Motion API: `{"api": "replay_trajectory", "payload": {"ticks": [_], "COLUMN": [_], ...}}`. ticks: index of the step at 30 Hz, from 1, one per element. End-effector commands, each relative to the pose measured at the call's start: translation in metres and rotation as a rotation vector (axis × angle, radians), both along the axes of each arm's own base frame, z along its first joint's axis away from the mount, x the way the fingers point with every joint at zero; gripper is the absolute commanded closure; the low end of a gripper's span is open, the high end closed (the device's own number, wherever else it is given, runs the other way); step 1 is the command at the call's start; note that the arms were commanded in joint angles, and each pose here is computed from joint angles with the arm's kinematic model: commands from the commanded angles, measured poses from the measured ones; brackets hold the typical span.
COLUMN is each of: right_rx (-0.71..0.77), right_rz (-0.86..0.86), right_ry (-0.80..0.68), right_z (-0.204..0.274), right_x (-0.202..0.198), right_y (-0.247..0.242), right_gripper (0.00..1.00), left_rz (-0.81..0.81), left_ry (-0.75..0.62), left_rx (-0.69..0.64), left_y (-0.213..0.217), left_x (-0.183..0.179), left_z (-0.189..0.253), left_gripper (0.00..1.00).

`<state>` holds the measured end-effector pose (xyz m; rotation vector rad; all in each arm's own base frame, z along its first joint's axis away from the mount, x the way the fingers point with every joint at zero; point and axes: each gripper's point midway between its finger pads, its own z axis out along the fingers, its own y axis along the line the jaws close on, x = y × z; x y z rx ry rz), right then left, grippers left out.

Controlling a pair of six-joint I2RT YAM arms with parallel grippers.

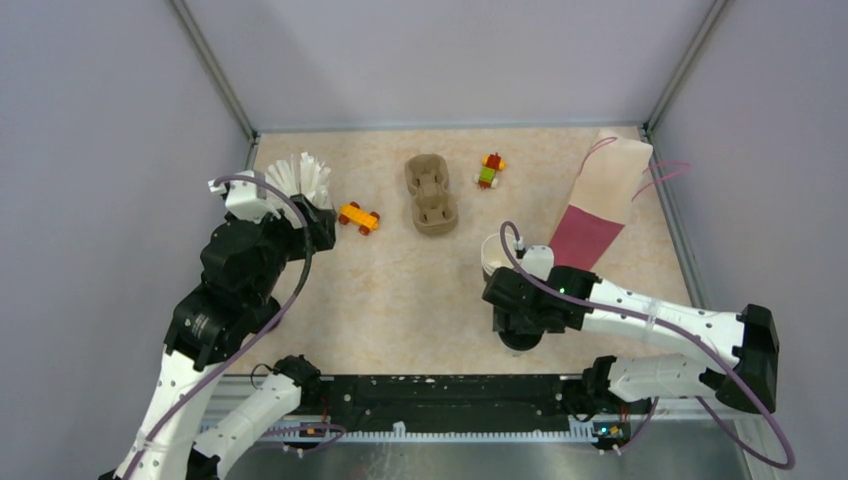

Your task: Pack the takeout coffee

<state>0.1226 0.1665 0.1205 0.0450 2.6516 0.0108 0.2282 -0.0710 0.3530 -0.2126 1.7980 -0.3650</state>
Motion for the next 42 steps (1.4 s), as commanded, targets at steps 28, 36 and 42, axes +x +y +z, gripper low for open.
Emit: {"api": "replay_trajectory", "payload": {"ticks": [28,36,42], "right_rx": [0.082,0.069,-0.040], "right_rz": [0.130,0.031,-0.095], "right_ry": [-0.167,-0.379,-0.446], "right_z": [0.122,0.222,0.253], "right_x": [0.042,0.126,0.175], "right_y": [0.045,0.008,-0.063], "right_gripper": [0.14,0.23,0.34], "left_rz": [-0.004,-0.137,-0.176], "left_ry": [0.083,0.185,0.224], "left_rx": [-0.003,-0.010,-0.071], "left_y": [-0.008,-0.034,-0.045], "left_x": [0.008,0.002,-0.004], "left_z": [-0.006,-0.020,-0.025], "left_gripper": [0.01,0.01,0.01]}}
